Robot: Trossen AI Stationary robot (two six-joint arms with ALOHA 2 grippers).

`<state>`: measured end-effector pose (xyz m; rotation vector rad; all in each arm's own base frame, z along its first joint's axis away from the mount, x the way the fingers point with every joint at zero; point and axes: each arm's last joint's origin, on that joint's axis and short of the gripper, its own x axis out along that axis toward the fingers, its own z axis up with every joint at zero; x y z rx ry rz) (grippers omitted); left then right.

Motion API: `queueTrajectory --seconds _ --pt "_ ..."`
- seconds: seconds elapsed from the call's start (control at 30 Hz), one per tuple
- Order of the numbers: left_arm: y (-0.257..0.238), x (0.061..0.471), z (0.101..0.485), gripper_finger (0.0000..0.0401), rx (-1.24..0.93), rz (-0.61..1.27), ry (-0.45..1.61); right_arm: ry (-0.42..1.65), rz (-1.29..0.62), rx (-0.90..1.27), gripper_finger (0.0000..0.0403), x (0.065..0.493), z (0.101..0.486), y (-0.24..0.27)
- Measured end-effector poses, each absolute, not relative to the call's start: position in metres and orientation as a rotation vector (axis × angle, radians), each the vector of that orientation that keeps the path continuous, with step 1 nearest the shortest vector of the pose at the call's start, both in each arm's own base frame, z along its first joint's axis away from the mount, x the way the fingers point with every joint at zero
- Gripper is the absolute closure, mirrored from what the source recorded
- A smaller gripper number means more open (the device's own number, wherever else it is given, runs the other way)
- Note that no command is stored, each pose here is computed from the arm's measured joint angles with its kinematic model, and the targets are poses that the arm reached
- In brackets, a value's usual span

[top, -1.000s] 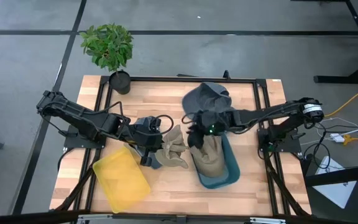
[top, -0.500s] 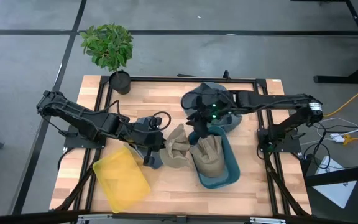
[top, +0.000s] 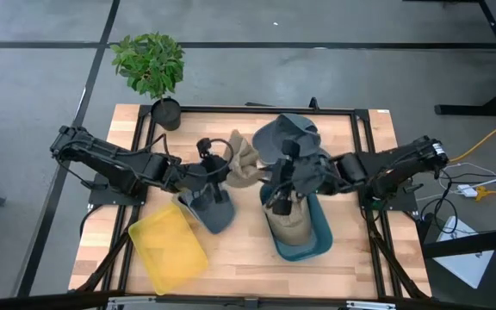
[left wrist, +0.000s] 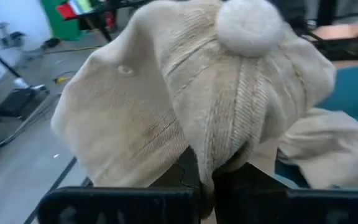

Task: Pick & Place hat
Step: Put the right brown cap into the blue bin

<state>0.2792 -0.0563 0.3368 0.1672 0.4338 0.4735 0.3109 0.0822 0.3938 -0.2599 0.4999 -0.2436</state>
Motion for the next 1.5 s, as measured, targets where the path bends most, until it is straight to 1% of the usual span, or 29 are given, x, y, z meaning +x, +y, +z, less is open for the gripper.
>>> queueTrajectory --seconds 0.1,0.23,0.43,0.57,0.77,1.07,1.27,1.5 --pt "-0.049 0.281 0.338 0.0394 0.153 0.526 0.419 0.453 -0.227 -0.325 0.0286 0.321 0.393 0.089" --pt "-0.044 0.284 0.342 0.0391 0.123 0.544 0.373 0.44 -0.232 -0.43 0.0286 0.336 0.385 0.093" --pt "-0.043 0.284 0.342 0.0393 0.122 0.534 0.376 0.457 -0.44 -0.572 0.0286 0.356 0.37 0.094" --pt "-0.043 0.283 0.341 0.0392 0.14 0.545 0.39 0.463 -0.487 -0.629 0.0286 0.363 0.364 0.096" --pt "-0.042 0.282 0.339 0.0393 0.153 0.574 0.408 0.436 -0.543 -0.626 0.0286 0.363 0.368 0.097" --pt "-0.042 0.281 0.339 0.0389 0.155 0.578 0.413 0.369 -0.563 -0.613 0.0286 0.365 0.376 0.098" --pt "-0.042 0.282 0.339 0.0393 0.154 0.572 0.414 0.364 -0.593 -0.566 0.0286 0.368 0.376 0.087" --pt "-0.043 0.282 0.338 0.0387 0.15 0.555 0.416 0.341 -0.49 -0.457 0.0286 0.373 0.374 0.077"
